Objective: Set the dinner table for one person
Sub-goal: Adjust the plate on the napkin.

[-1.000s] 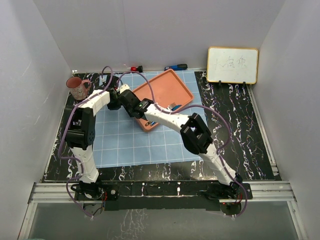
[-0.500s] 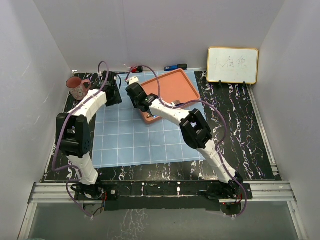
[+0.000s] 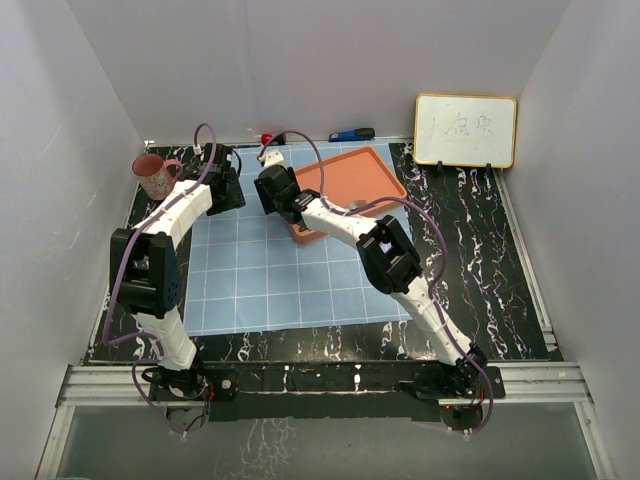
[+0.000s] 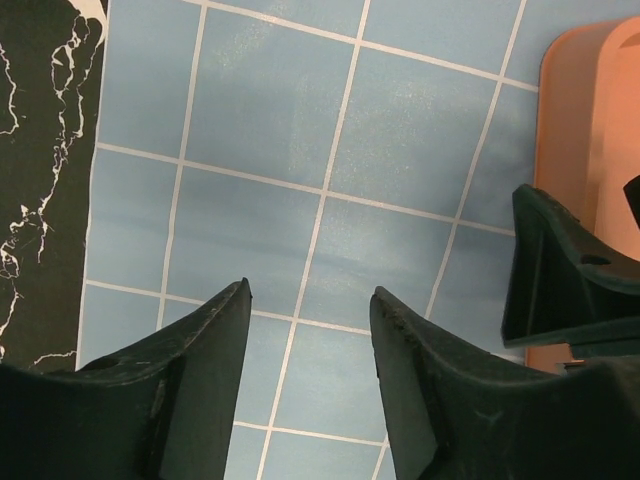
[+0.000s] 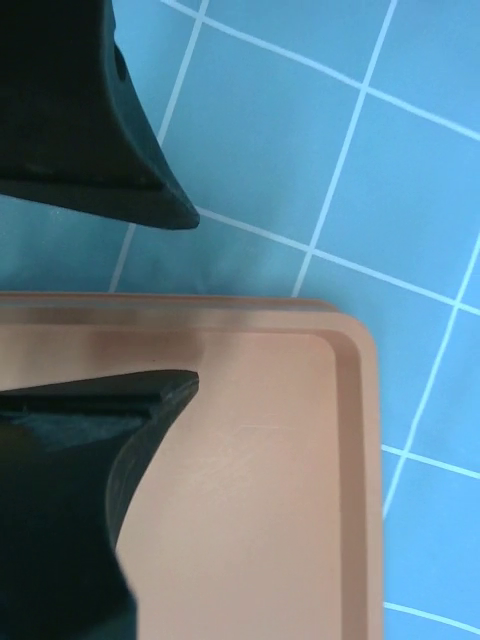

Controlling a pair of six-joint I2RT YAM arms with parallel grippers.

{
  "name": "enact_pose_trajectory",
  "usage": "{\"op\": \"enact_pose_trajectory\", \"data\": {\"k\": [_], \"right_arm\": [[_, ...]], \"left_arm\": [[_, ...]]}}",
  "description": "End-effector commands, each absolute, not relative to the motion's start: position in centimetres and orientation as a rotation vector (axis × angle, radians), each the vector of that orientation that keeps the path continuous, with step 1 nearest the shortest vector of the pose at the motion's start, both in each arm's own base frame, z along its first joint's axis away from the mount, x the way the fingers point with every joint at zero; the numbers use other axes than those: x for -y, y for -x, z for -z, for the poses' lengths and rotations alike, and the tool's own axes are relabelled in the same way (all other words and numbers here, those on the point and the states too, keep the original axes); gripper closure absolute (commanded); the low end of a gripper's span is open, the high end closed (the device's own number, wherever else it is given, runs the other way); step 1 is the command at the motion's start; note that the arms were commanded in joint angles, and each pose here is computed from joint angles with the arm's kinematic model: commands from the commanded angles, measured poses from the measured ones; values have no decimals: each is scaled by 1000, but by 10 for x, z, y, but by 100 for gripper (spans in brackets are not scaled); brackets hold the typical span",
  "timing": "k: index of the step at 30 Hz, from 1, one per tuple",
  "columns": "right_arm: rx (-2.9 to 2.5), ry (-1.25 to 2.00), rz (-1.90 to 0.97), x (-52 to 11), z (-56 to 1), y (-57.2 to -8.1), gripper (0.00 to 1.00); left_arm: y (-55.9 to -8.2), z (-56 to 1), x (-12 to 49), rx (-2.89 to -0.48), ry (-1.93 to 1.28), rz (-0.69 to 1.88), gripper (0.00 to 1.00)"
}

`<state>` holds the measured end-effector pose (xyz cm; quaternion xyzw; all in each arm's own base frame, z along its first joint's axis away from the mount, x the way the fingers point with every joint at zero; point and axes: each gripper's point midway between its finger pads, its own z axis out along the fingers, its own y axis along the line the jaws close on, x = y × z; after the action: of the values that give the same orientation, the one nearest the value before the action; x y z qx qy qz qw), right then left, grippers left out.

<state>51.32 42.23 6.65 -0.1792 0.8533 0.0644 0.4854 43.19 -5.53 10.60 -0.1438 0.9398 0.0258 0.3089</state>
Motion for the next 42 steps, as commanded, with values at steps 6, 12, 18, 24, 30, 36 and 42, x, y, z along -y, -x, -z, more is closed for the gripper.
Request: {"op": "enact_pose_trajectory", "data": {"k": [6,12,18,24,30,36,42], "right_arm": [[-1863,354,-198,-431,-162,-534,35],[-1813,253,-78,-374,-225,-548,31],[-1981,117,-73,-281,-217,-572,32],[-2093,113,-1,-227,-188,-577,32],[-2156,113,-38,-206,-168,-575,33],[-2174,147,-65,-203,-158,-570,33],[-2187,160,-48,-195,-152,-567,34]], "left_arm": [[-431,-128,64,-2409,422,35,47],[-443,-123,118,-2317,525,377,49],[-455,-121,169,-2274,531,367,48],[-459,-100,207,-2281,573,384,48],[-458,-80,209,-2310,563,245,48],[-462,-72,189,-2293,580,81,48],[-476,-69,181,-2275,584,-21,50]]}}
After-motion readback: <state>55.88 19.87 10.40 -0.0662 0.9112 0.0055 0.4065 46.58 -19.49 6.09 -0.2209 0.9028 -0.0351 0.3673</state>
